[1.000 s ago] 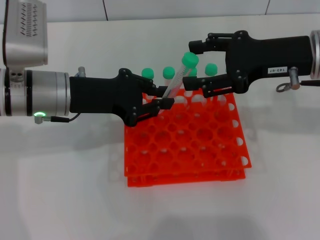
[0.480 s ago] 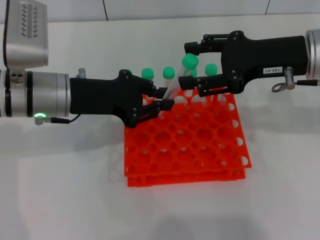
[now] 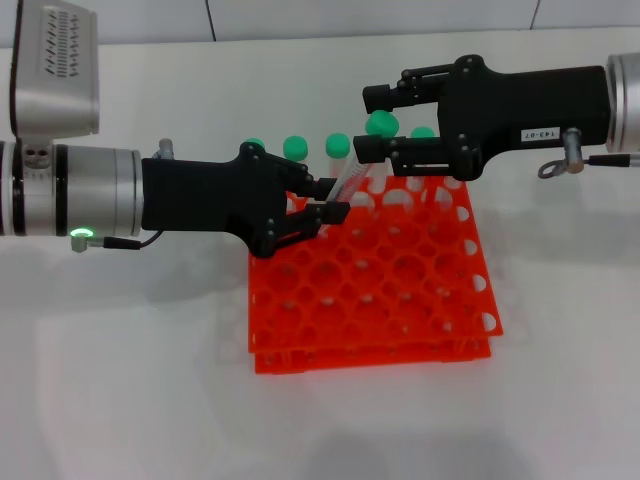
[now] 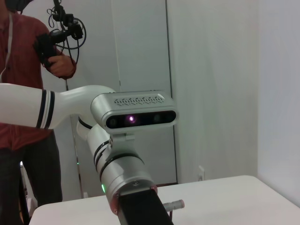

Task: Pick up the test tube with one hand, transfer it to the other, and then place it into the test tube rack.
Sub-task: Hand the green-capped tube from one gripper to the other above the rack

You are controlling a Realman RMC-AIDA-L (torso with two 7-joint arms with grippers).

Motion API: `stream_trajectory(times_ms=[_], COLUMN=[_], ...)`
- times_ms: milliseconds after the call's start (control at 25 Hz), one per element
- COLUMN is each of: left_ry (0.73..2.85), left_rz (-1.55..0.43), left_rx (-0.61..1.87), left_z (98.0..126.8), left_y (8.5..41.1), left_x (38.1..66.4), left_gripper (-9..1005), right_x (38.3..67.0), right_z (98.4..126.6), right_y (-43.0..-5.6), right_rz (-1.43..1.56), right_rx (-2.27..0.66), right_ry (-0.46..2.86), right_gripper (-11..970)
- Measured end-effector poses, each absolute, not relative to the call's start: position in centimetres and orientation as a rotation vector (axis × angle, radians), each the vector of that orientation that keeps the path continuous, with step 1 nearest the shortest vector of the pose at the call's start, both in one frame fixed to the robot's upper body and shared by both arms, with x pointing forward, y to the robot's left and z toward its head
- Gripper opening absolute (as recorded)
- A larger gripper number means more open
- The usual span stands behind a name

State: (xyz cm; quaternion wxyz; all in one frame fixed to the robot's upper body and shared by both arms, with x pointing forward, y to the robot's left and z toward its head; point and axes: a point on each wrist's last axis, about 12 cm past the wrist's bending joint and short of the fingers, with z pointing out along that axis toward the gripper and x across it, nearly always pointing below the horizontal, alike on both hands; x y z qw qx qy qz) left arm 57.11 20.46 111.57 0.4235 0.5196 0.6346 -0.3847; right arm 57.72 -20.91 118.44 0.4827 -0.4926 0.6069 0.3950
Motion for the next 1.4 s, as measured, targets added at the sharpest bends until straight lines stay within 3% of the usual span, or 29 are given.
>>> stream_trajectory(times_ms=[200,1160,1400], left_ry=[1.588,1.59,1.59], left_rz=[-0.963,-0.963,-0.964], left_rx=[1.3,1.297,1.296], left_z=[111.57,111.51,111.5], left_y=[20.46,20.53,20.52], left_x=[57.1,57.06,57.05], left_gripper=[206,209,210], right_x=[57.73,57.8,57.82], right_z=[118.16,117.9,118.03], right_y=[-20.84,-20.61,-20.52], right_rz=[0.96,0.954,0.952], right_rx=[-1.198,-1.204,-1.209], right_ry=[1.489,1.495,1.491], right_gripper=[537,266,266])
